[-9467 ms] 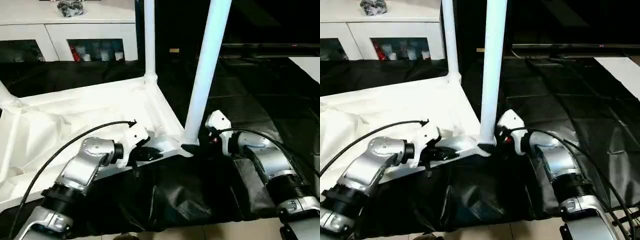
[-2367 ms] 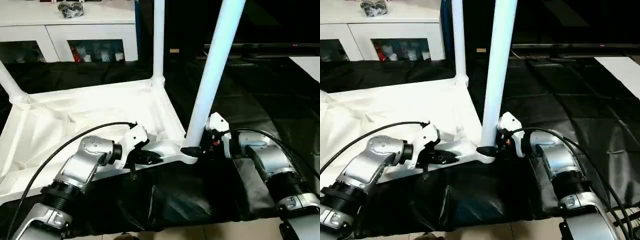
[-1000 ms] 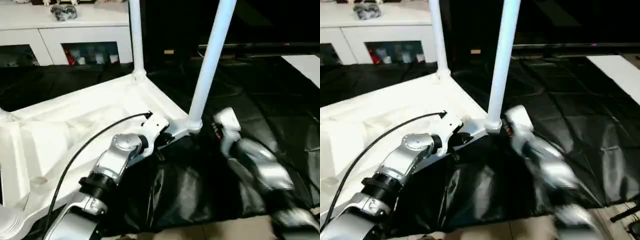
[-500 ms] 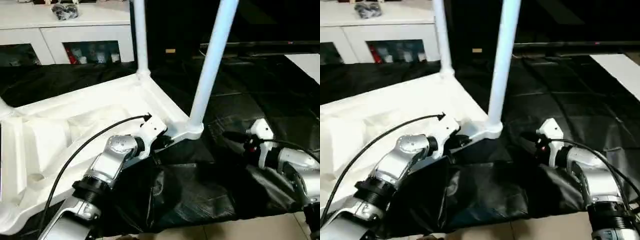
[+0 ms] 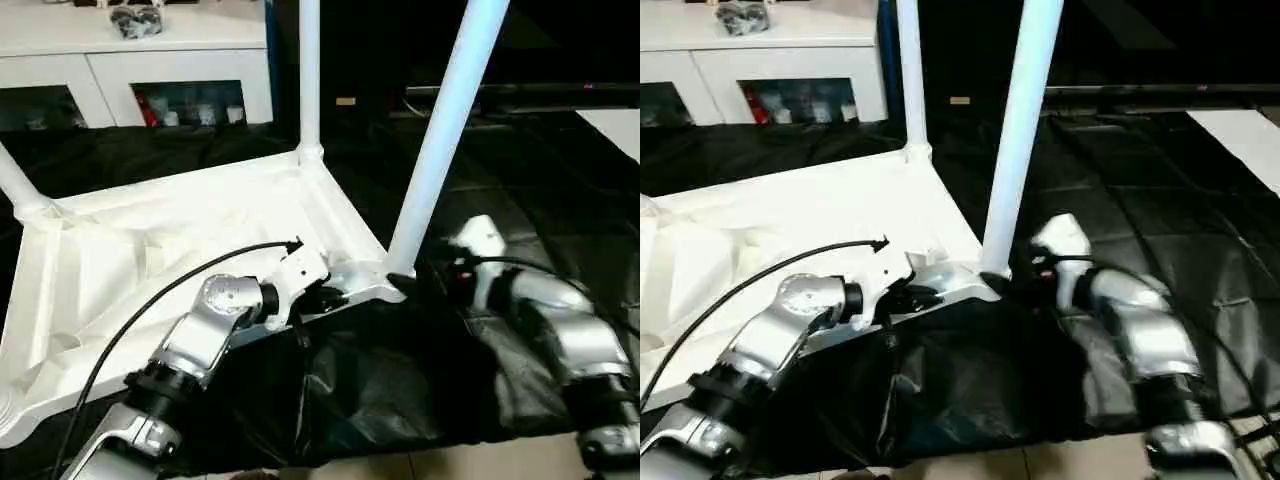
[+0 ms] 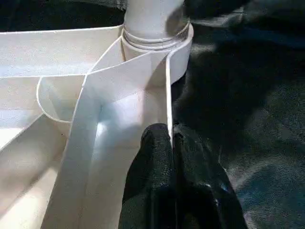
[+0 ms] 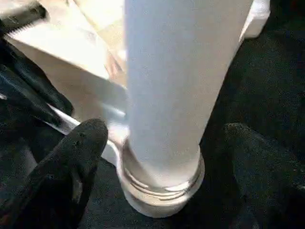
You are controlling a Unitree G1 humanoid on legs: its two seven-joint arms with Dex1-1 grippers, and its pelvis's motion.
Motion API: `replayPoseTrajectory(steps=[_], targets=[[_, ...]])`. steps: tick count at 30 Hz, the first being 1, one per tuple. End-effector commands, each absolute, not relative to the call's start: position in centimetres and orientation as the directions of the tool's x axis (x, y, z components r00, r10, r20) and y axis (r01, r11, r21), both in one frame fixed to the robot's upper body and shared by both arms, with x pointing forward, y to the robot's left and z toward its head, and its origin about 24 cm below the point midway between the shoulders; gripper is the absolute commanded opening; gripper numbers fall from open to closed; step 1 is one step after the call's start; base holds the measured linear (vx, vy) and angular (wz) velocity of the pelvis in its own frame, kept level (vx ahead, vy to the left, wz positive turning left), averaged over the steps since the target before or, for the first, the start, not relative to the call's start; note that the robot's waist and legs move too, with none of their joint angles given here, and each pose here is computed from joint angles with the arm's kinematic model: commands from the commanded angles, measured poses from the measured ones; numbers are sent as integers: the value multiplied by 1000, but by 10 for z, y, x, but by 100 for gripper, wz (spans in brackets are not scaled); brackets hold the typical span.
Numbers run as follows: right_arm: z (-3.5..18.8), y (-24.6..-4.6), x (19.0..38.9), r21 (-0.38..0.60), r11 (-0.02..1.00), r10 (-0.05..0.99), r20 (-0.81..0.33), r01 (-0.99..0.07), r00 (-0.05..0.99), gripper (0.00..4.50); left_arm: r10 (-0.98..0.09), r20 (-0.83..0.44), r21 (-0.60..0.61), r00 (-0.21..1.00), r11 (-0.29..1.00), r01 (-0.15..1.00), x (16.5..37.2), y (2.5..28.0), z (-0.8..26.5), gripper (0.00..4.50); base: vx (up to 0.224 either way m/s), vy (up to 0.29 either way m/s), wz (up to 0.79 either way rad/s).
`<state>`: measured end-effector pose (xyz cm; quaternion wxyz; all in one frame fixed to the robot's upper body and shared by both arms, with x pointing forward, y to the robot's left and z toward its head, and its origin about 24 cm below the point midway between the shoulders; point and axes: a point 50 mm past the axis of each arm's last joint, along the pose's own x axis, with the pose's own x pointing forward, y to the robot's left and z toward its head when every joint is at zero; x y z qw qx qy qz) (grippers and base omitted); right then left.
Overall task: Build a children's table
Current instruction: Rotate leg to tighten
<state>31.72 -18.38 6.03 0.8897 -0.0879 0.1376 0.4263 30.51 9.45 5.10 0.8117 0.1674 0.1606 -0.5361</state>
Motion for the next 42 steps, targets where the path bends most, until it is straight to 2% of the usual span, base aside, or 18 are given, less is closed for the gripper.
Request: replayPoseTrajectory(steps=[1, 3, 11, 17, 18, 22, 24, 27, 29, 32, 33, 34, 37, 39, 40, 41, 42], targets=[[63, -182, 324, -79, 620, 722, -331, -781, 607, 397, -842, -412, 104, 348, 336, 936, 302, 91, 56, 0, 0, 0, 0], [64, -180, 326, -83, 623, 719, -329, -778, 612, 358, -842, -413, 104, 348, 336, 936, 302, 91, 57, 0, 0, 0, 0], [64, -172, 332, -86, 604, 737, -318, -793, 596, 307, -838, -420, 102, 348, 337, 936, 302, 94, 57, 0, 0, 0, 0], [59, -165, 331, -78, 570, 761, -327, -818, 561, 246, -837, -426, 97, 344, 336, 937, 302, 95, 56, 0, 0, 0, 0], [56, -164, 331, -67, 570, 763, -327, -819, 558, 225, -836, -429, 96, 344, 336, 937, 302, 96, 55, 0, 0, 0, 0], [52, -162, 329, -44, 575, 763, -331, -817, 555, 210, -833, -427, 89, 351, 348, 933, 303, 96, 55, 0, 0, 0, 0], [44, -156, 326, -18, 597, 753, -332, -802, 568, 206, -817, -426, 92, 389, 389, 917, 307, 95, 54, 0, 0, 0, 0], [30, -143, 327, 9, 704, 673, -328, -711, 663, 201, -772, -423, 102, 474, 479, 872, 315, 87, 53, 0, 0, 0, 0], [17, -123, 331, 61, 827, 544, -331, -558, 771, 198, -706, -416, 118, 574, 583, 803, 326, 76, 52, 0, 0, 0, 0], [14, -114, 333, 92, 871, 483, -338, -483, 807, 197, -679, -410, 124, 609, 620, 775, 331, 71, 53, 0, 0, 0, 0], [14, -102, 336, 107, 894, 444, -339, -434, 830, 196, -657, -397, 127, 641, 652, 748, 335, 66, 55, 0, 0, 0, 0], [14, -102, 336, 107, 894, 444, -339, -434, 830, 196, -657, -397, 127, 641, 652, 748, 335, 66, 55, 0, 0, 0, 0], [24, -67, 342, 140, 900, 436, -291, -413, 852, 196, -605, -356, 151, 712, 715, 683, 346, 59, 62, 0, 0, 0, 0], [31, -59, 343, 101, 887, 461, -255, -451, 850, 196, -617, -343, 151, 708, 708, 690, 347, 60, 65, 0, 0, 0, 0], [33, -58, 344, 83, 874, 484, -239, -479, 841, 230, -640, -337, 146, 690, 689, 710, 346, 61, 66, 0, 0, 0, 0], [35, -61, 344, 83, 864, 502, -226, -497, 835, 230, -659, -337, 142, 673, 671, 728, 345, 63, 66, 0, 0, 0, 0], [36, -63, 345, 86, 859, 511, -220, -505, 831, 264, -670, -337, 140, 661, 659, 739, 343, 64, 66, 0, 0, 0, 0]])
